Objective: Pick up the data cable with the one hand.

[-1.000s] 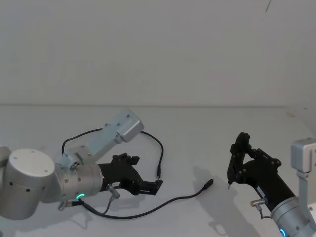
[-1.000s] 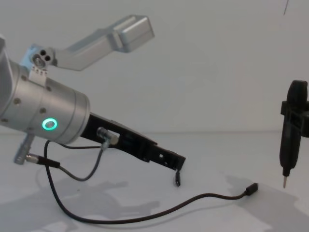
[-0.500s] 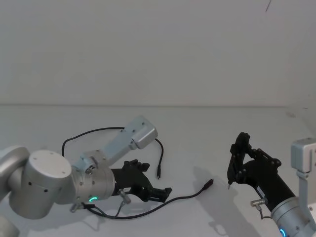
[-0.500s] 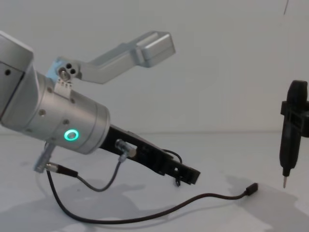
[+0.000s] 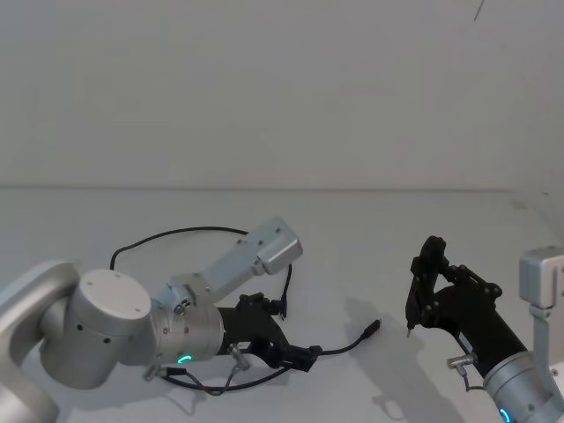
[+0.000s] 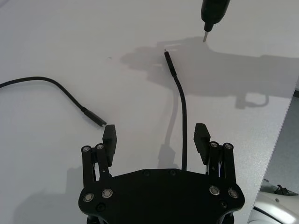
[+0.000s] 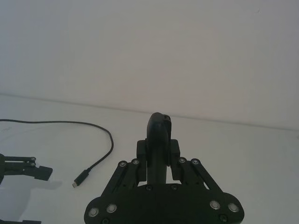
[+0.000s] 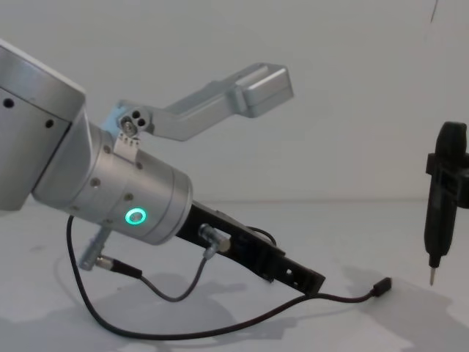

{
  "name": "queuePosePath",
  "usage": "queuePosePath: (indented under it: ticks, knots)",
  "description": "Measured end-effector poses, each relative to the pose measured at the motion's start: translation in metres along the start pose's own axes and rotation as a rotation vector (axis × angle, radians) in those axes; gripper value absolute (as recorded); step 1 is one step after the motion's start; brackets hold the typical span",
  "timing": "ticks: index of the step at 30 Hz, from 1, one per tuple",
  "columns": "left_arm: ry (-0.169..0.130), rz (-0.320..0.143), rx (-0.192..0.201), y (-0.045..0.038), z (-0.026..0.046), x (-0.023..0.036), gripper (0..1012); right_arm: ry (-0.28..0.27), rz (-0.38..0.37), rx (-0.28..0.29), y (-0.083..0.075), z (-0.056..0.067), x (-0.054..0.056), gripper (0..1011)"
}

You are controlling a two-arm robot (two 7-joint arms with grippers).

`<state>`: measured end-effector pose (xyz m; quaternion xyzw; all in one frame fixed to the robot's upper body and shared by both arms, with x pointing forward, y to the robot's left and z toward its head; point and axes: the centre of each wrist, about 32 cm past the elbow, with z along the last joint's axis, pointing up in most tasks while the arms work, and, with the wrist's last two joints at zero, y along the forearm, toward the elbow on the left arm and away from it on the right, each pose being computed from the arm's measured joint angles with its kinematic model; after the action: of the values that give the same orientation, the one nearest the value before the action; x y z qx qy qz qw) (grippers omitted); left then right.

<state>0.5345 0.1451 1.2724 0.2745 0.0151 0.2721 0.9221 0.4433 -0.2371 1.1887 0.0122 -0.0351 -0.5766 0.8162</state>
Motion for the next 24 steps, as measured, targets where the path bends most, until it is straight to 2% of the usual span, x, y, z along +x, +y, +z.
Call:
queuePosePath:
  ticks: [11, 24]
  knots:
    - [-0.011, -0.021, 0.017, -0.0089, 0.0032, -0.0022, 1001, 0.000, 0.000, 0.000, 0.000, 0.000, 0.000, 279]
    - [-0.021, -0.025, 0.069, -0.0161, 0.0065, -0.0039, 1001, 0.000, 0.000, 0.000, 0.000, 0.000, 0.000, 279]
